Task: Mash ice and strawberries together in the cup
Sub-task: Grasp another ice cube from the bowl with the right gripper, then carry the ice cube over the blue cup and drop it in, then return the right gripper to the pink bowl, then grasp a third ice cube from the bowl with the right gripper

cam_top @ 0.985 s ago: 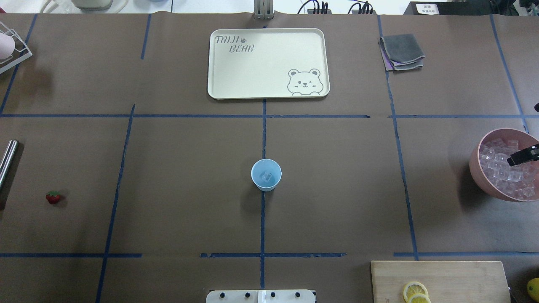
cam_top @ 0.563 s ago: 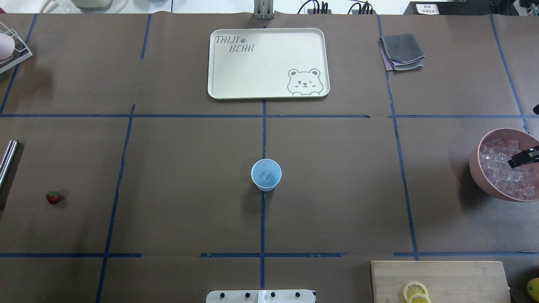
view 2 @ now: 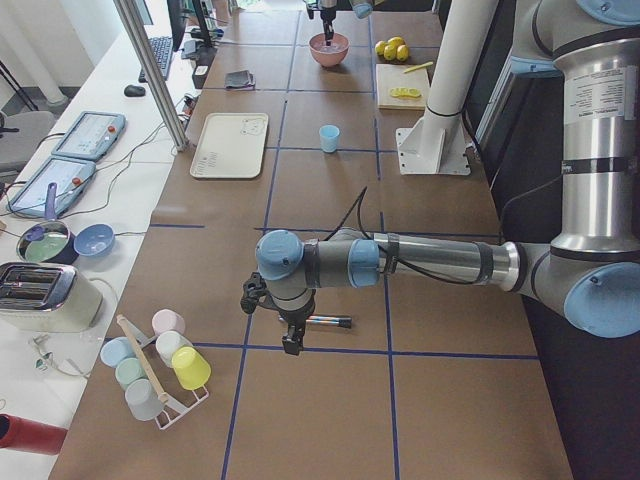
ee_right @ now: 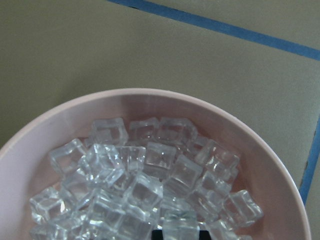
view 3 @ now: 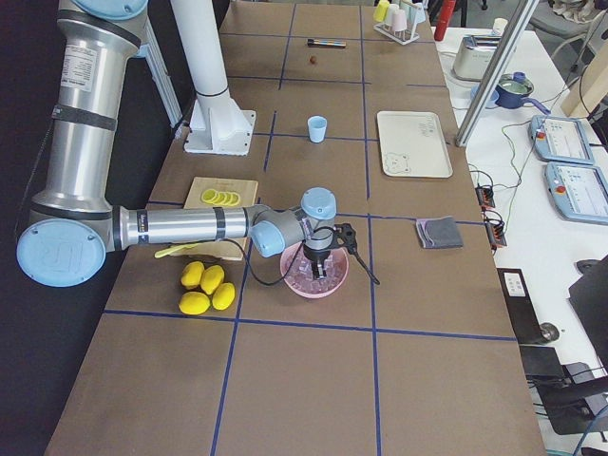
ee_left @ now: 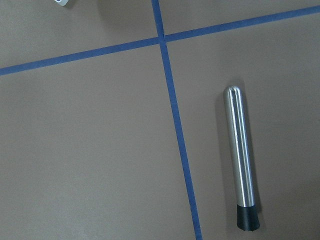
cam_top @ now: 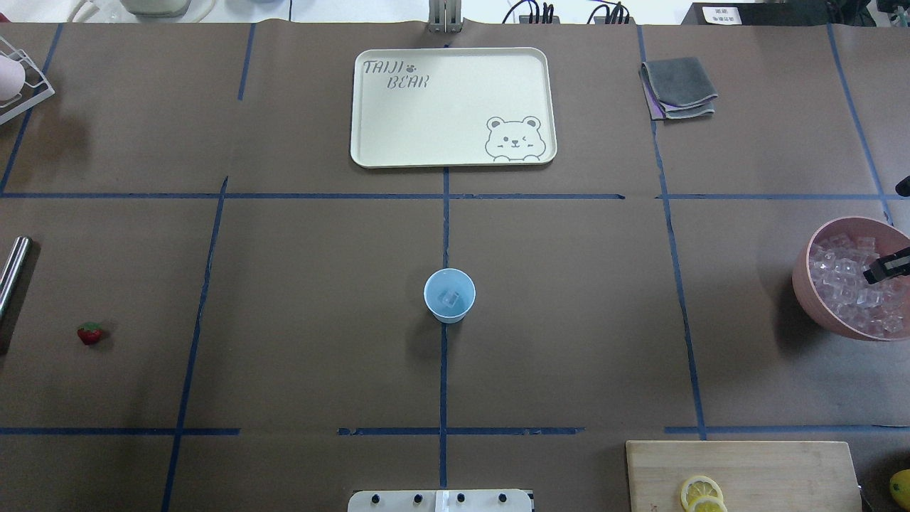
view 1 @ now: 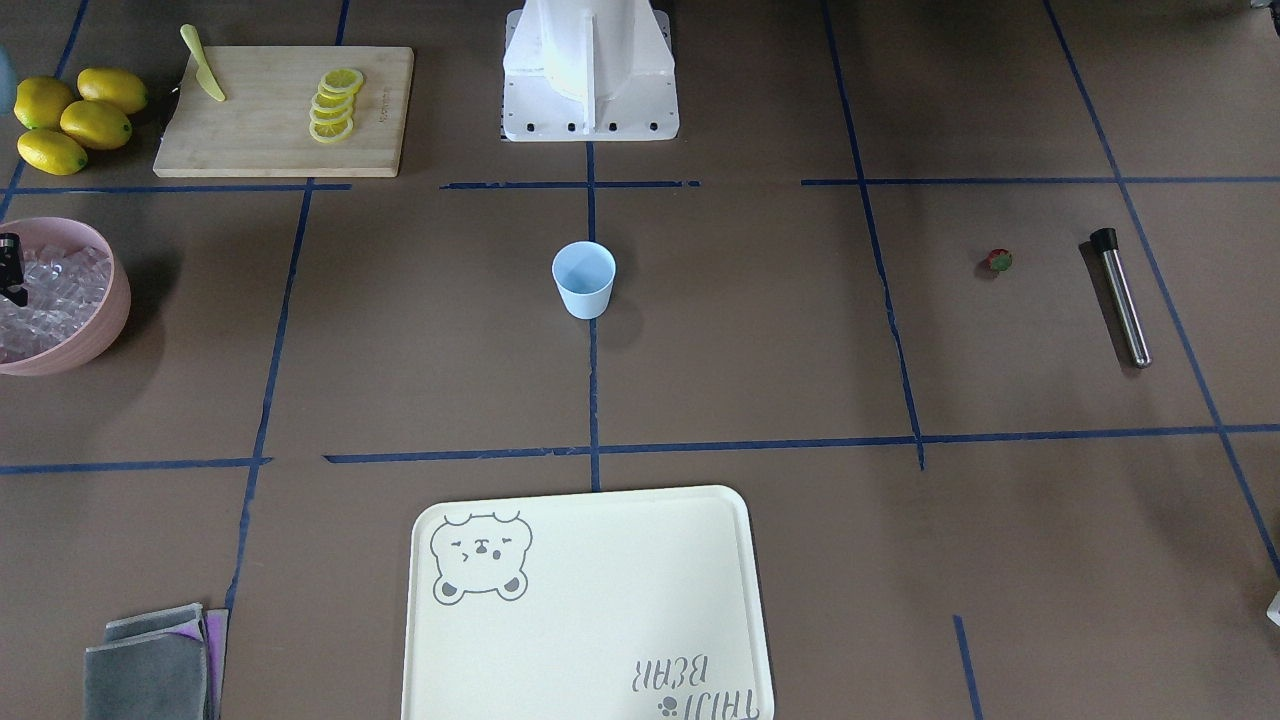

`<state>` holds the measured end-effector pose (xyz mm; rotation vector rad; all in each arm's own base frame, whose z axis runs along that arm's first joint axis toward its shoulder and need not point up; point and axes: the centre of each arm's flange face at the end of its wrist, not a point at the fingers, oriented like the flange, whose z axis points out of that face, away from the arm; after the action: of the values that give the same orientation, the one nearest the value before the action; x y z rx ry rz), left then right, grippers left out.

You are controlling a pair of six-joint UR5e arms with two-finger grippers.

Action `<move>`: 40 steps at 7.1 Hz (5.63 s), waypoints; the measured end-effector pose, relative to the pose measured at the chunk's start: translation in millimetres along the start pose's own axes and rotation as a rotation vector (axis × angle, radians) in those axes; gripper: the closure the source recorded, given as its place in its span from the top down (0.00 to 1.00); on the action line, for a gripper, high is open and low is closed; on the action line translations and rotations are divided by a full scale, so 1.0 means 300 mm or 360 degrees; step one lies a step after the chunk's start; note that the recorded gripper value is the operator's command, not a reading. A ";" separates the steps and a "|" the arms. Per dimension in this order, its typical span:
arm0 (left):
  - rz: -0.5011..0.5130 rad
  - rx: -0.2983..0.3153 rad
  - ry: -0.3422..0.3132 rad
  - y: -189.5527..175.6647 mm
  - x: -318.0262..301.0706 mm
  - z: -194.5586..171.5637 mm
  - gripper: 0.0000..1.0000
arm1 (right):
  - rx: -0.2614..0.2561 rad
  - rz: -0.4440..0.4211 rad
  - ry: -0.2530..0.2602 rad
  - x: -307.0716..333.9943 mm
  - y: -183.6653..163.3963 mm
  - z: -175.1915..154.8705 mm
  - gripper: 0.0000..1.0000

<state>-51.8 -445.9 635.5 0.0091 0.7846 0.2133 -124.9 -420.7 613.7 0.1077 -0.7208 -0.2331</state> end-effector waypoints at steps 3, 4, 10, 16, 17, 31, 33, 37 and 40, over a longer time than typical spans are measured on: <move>0.0002 0.0002 -0.0001 -0.001 0.003 -0.003 1.00 | 0.0054 0.0006 -0.0036 -0.038 -0.073 -0.074 0.05; 0.0003 0.0003 -0.0001 -0.001 0.004 -0.004 1.00 | 0.0075 0.0033 -0.0059 -0.094 -0.146 -0.157 0.03; 0.0007 0.0008 0.0001 -0.003 0.008 -0.008 1.00 | 0.0156 0.0388 -0.0202 -1.140 -0.499 -0.432 0.04; 0.0011 0.0007 0.0001 -0.005 0.010 -0.007 1.00 | 0.0221 0.0655 -0.0246 -1.939 -0.480 -0.304 0.05; 0.0011 0.0006 0.0001 -0.006 0.011 -0.006 1.00 | 0.0216 0.0683 -0.0234 -2.022 -0.496 -0.282 0.07; 0.0018 -0.0005 0.0003 -0.007 0.017 0.004 1.00 | 0.0161 0.0584 -0.0204 -1.715 -0.484 -0.281 0.99; 0.0019 -0.0006 0.0003 -0.008 0.016 0.005 1.00 | 0.0143 0.0402 -0.0174 -1.275 -0.446 -0.355 0.99; 0.0016 -0.0014 0.0004 -0.006 0.015 0.012 1.00 | 0.0081 0.0253 -0.0079 -0.437 -0.183 -0.380 0.93; 0.0015 -0.0019 0.0005 -0.006 0.014 0.017 1.00 | 0.0088 0.0385 -0.0079 -0.235 -0.007 -0.268 0.84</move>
<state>-44.9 -446.5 635.9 0.0013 0.7865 0.2269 -122.9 -403.7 508.2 0.0667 -0.7823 0.0153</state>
